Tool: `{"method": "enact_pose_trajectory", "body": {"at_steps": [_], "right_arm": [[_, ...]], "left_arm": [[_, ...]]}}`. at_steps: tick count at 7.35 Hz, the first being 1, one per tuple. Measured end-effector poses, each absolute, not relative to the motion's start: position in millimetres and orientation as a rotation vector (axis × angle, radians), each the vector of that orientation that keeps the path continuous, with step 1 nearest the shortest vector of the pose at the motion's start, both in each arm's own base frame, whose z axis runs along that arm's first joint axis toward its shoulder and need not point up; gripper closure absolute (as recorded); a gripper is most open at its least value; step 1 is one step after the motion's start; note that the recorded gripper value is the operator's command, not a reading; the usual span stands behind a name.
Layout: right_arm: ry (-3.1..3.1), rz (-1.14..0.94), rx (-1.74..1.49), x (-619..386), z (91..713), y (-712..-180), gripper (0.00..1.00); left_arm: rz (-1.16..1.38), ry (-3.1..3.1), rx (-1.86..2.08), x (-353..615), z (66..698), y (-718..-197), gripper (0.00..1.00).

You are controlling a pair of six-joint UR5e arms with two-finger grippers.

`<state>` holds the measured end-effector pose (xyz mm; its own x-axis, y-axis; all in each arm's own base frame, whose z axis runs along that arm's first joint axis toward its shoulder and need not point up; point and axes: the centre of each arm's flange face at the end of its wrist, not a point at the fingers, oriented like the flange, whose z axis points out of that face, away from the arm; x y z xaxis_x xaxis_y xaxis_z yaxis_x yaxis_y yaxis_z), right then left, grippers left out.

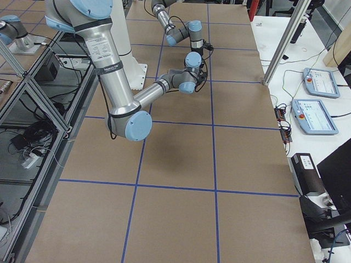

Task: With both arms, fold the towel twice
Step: 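Drag the towel's far end away from the robot with the left gripper, straightening it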

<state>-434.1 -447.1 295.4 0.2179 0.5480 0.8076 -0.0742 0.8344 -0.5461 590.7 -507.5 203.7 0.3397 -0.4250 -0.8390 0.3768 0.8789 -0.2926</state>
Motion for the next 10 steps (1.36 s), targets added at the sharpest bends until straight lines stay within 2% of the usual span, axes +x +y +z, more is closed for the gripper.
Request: {"method": "enact_pose_trajectory", "body": {"at_steps": [2,3,4,7,10], "right_arm": [[-1.288,0.451,-0.438,-434,297,-447,0.01],[-1.287,0.451,-0.438,-434,297,-447,0.01],[-1.287,0.452,-0.437,-434,297,-447,0.01],[-1.287,0.452,-0.437,-433,298,-447,0.01],[-1.285,0.452,-0.437,-433,299,-447,0.01]], "left_arm": [[-0.552,1.087,-0.015,589,203,-537,1.0],[-0.56,1.081,-0.003,586,206,-550,0.42],[-0.565,1.085,0.008,585,210,-560,0.0],[-0.549,1.125,0.034,581,199,-572,0.0],[-0.499,1.159,-0.02,579,185,-563,0.0]]}}
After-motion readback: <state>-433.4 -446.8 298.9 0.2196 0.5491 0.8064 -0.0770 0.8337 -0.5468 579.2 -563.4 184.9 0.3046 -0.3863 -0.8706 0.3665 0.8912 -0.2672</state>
